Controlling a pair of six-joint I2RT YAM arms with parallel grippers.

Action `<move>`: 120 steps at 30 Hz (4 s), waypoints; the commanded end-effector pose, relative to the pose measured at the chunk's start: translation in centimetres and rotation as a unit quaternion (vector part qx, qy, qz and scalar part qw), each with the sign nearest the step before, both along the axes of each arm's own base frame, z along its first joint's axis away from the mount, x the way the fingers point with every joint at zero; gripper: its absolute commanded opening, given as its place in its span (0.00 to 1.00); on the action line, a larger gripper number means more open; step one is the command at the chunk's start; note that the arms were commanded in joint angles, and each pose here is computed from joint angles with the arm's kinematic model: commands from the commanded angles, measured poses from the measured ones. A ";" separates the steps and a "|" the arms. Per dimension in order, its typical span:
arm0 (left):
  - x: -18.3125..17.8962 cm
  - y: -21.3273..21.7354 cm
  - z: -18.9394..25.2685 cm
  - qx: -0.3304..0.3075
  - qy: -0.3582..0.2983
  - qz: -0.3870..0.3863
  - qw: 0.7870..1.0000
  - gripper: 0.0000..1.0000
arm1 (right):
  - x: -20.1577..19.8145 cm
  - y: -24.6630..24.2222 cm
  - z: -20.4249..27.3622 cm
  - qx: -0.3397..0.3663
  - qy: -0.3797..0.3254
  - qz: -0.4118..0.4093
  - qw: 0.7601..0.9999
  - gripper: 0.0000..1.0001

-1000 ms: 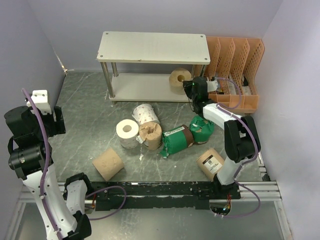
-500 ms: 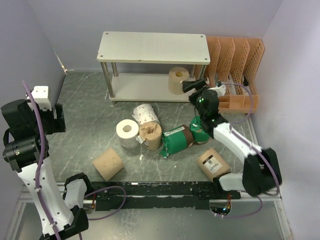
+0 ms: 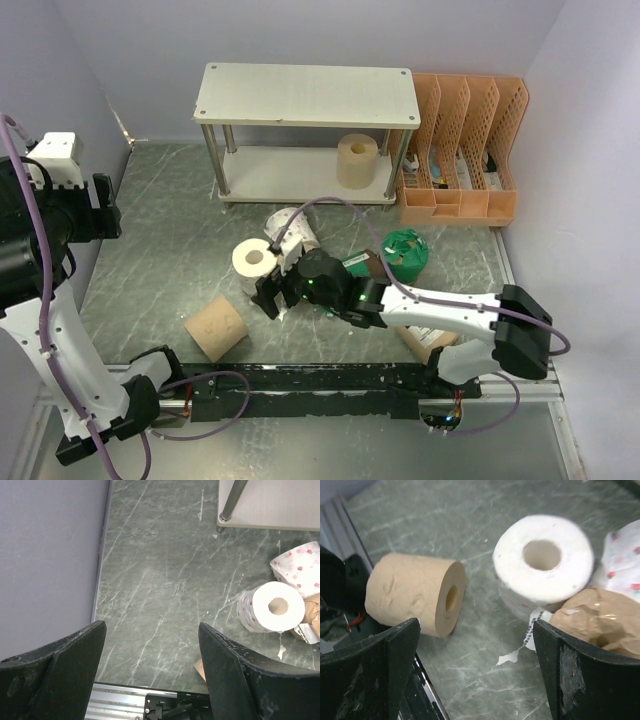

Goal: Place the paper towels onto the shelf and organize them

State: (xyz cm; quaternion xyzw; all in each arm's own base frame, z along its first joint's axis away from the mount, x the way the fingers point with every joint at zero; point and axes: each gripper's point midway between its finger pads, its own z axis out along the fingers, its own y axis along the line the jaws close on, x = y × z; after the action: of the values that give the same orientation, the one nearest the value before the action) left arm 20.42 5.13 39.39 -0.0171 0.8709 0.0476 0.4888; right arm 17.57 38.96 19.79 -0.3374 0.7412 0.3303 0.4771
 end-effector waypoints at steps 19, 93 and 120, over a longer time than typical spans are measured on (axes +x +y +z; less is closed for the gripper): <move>-1.3 -1.1 -2.3 -0.021 0.024 -0.008 0.999 0.86 | -4.6 10.5 -10.1 0.021 0.145 0.176 0.974 0.88; -0.4 1.2 -9.2 0.005 0.061 0.020 0.998 0.80 | 30.8 -6.5 3.8 -0.406 -0.293 -0.147 0.853 0.00; -0.7 1.5 -9.7 0.014 0.078 0.022 0.997 0.80 | 34.8 -12.9 3.0 -0.442 -0.292 -0.221 0.818 0.05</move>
State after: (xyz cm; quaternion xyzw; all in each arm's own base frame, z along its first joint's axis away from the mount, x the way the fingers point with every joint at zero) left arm 19.55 6.28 29.60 -0.0257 0.9063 0.0624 0.4171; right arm 52.40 27.19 18.49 -0.4499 0.7064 -0.2369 0.4924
